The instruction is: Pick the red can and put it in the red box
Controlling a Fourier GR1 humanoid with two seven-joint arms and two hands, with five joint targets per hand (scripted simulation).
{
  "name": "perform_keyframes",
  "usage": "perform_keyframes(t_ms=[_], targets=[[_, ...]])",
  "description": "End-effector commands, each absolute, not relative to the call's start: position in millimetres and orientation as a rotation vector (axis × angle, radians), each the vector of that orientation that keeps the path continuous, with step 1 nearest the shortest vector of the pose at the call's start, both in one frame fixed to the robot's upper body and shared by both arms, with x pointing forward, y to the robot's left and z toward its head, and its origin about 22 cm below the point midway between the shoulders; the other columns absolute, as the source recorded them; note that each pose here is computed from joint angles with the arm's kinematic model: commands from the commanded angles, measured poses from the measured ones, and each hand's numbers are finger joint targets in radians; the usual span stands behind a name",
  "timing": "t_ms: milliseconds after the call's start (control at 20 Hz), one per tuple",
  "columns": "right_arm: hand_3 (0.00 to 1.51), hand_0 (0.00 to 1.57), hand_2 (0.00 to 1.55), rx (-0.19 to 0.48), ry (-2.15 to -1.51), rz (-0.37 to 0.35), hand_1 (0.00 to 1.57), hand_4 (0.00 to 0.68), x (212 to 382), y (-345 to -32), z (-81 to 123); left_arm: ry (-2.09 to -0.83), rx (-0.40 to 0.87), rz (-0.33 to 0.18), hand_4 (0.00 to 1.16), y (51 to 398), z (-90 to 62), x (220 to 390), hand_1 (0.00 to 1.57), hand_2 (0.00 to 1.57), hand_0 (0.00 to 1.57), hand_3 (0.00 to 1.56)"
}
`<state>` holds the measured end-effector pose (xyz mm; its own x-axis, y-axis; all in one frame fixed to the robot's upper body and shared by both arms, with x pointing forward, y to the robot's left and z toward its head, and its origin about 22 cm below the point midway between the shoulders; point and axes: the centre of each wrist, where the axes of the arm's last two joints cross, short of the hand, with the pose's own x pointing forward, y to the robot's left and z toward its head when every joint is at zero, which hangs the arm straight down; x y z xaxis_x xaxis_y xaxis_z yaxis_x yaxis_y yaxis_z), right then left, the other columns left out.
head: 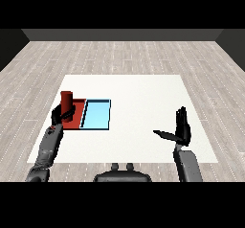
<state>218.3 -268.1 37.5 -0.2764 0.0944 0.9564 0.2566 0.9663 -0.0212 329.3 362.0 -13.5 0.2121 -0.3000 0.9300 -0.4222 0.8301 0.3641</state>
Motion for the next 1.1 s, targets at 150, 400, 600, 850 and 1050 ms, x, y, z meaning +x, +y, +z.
perform_keyframes(t_ms=[150, 400, 600, 850, 1050], targets=[[0.0, 0.0, 0.0, -0.307, -1.807, -0.172, 0.0, 0.0, 238.2, -273, 33, -1.063, 0.719, 0.053, 0.93, 366, -56.7, 330.1, 1.56, 1.45, 1.56, 1.34], [0.0, 0.0, 0.0, -0.343, -1.814, -0.163, 0.0, 0.0, 245.0, -275, 26, -0.925, 0.729, -0.028, 0.64, 343, -79.1, 328.6, 0.58, 0.69, 0.58, 0.62], [0.0, 0.0, 0.0, -0.327, -1.814, -0.16, 0.0, 0.0, 242.2, -277, 26, -0.903, 0.718, 0.06, 0.54, 372, -76.5, 317.9, 1.07, 1.03, 1.07, 0.44], [0.0, 0.0, 0.0, -0.335, -1.846, -0.175, 0.0, 0.0, 242.7, -278, 20, -0.791, 0.733, 0.003, 0.0, 387, -52.3, 333.5, 0.0, 0.0, 0.0, 0.0], [0.0, 0.0, 0.0, -0.299, -1.832, -0.128, 0.0, 0.0, 240.5, -270, 26, -0.99, 0.671, 0.086, 0.0, 410, -73.5, 296.6, 0.0, 0.0, 0.0, 0.0]])
